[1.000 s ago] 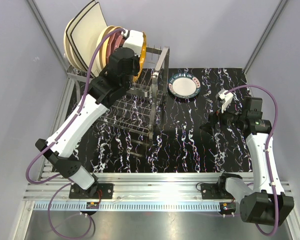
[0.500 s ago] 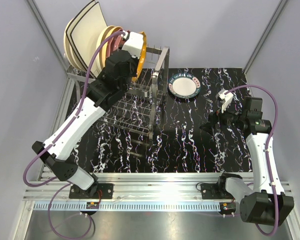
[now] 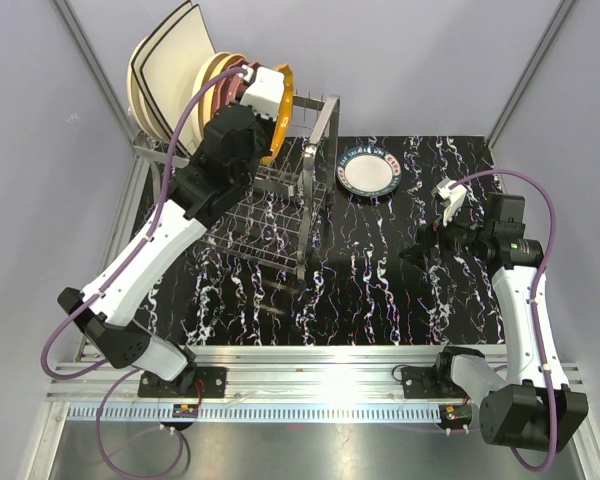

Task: Unload the plates from the dish rack
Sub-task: Grab a plate with the left arm

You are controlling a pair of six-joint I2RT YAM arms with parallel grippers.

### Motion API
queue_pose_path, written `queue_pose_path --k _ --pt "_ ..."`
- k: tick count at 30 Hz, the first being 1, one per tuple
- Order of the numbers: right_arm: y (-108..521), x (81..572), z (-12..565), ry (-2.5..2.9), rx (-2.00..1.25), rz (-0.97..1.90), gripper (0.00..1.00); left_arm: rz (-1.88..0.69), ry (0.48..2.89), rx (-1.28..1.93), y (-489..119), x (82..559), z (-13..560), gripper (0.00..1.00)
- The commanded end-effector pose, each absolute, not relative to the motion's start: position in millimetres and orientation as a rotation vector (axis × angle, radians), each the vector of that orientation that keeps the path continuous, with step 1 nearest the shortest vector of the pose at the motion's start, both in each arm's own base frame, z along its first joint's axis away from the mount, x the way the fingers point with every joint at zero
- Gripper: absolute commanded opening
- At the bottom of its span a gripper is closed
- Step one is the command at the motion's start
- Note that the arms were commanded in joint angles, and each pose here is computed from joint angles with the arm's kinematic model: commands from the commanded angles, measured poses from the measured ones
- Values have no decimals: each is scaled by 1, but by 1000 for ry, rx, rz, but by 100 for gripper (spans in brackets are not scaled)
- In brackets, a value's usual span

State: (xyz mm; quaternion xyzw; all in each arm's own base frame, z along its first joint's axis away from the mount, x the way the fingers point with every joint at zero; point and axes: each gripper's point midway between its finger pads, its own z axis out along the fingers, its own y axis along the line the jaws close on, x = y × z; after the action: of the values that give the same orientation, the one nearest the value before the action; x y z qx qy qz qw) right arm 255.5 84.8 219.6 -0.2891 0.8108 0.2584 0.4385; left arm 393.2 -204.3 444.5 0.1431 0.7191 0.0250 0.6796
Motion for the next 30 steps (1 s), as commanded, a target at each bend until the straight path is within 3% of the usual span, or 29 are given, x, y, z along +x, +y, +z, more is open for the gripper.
queue_pose_path --k 1,17,30 --pt "87 257 225 1978 -736 643 100 -60 1179 193 -166 333 598 0" --pt "86 258 224 1979 -735 640 100 -71 1138 197 -166 335 598 0" --pt "86 257 225 1974 -740 632 100 -314 1054 78 -162 305 638 0"
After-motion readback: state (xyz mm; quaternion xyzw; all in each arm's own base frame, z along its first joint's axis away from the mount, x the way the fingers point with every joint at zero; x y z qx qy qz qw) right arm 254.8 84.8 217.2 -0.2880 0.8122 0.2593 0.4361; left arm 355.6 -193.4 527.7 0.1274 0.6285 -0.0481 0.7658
